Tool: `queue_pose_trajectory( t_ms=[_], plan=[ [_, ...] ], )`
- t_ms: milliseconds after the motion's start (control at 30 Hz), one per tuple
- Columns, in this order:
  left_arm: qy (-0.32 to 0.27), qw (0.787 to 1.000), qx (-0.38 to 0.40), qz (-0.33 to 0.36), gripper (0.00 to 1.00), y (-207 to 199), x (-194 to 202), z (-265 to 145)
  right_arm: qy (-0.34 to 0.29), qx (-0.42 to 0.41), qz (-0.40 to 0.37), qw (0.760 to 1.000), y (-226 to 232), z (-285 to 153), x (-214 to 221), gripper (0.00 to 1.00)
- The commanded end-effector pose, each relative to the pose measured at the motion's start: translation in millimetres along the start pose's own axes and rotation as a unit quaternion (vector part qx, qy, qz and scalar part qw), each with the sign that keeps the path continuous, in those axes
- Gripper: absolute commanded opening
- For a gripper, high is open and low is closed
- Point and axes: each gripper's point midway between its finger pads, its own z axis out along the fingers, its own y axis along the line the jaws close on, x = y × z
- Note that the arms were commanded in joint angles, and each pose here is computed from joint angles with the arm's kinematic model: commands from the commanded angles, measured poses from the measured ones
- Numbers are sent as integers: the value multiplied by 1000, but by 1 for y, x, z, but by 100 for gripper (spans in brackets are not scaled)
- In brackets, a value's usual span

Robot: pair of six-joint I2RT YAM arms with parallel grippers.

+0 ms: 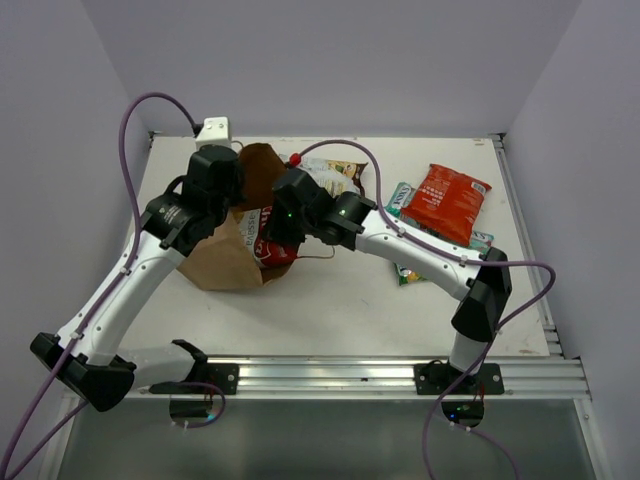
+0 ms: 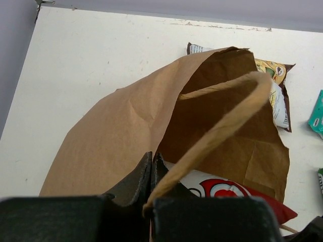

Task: Place the snacks into the paper bag
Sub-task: Place the snack in the paper bag.

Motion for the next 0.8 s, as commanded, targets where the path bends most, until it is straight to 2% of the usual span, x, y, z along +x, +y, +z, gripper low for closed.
queue_pose_trajectory(
  t_ms=[0, 267, 467, 767],
  plan=[
    [-37, 999, 2, -40, 0, -2, -19, -6, -67, -29, 26, 997, 28, 1, -33, 0],
    [-40, 998, -38, -25, 0, 14, -17, -6, -96, -10, 32, 995, 11, 22, -68, 0],
    [-14, 999, -22, -22, 0, -1, 1, 12, -65, -22, 51, 996, 10, 28, -47, 0],
    [-1, 1000, -14, -19, 0, -12, 7, 25, -12, -28, 78, 996, 4, 30, -15, 0]
  ],
)
